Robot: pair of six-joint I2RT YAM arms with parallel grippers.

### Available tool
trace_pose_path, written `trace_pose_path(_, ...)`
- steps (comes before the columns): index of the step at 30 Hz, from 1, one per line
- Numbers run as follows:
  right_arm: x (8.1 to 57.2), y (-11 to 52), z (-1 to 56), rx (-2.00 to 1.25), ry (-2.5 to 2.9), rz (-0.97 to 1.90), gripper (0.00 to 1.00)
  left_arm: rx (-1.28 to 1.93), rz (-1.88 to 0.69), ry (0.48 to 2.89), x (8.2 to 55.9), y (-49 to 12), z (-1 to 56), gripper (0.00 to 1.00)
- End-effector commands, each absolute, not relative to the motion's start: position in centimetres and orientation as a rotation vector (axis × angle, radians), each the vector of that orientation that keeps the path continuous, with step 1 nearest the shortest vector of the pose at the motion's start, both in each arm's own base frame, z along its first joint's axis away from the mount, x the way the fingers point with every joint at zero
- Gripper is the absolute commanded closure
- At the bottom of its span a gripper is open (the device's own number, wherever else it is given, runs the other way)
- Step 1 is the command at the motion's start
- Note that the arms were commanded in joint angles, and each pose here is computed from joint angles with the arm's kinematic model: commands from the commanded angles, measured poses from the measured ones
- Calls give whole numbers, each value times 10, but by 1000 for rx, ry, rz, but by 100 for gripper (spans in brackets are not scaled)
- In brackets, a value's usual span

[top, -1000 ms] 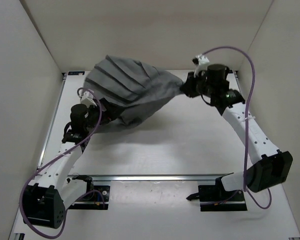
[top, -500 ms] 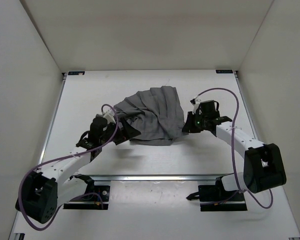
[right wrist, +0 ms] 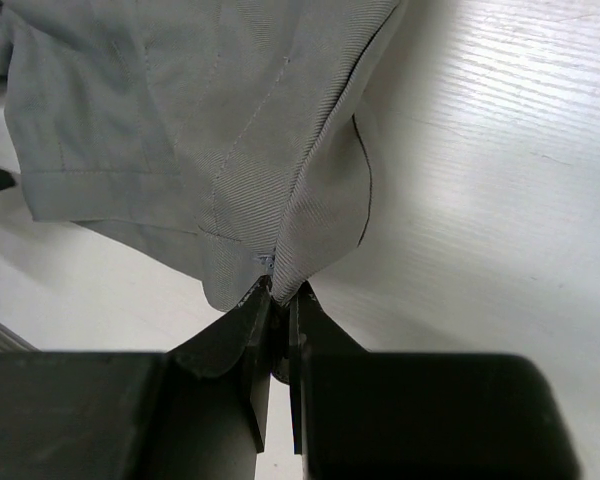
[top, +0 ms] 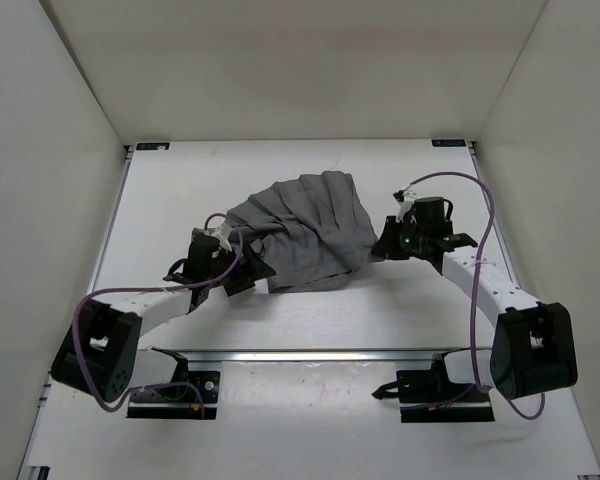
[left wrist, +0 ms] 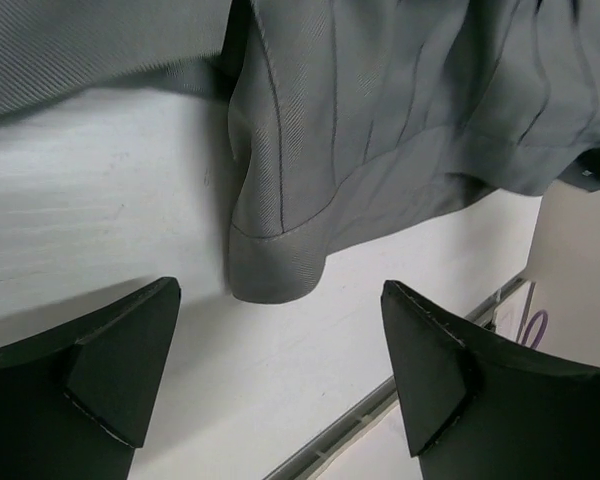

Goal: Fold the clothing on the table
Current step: Flatten the skirt out

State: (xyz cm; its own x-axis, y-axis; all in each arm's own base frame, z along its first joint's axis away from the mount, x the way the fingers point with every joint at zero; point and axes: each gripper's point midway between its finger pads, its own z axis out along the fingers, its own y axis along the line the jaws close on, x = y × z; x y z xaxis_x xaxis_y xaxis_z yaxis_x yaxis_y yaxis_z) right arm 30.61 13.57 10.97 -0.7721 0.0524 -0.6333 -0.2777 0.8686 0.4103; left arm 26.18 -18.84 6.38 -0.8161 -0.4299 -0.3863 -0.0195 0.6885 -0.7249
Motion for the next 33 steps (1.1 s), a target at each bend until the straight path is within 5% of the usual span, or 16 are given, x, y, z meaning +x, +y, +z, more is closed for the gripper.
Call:
trace_pose_path(1,311,147,125,-194,2311,690,100,-284,-1083,2350,263,-205,67,8)
trace_pose_path(15,306,155,130,-216,2310,694,100,-276,-1108,2410,264,-226,38,25)
trace_pose_path(18,306,152,127,-190,2322,686,100,-267,-1134,2413,262,-230,35,44)
trace_pose_path(22,308,145,129,-157,2313,664,100,-247,-1103,2425,264,-227,39,98)
trace_pose_path(33,310,91,150,-42,2290,511,100,-191,-763,2478,254,-150,101,100)
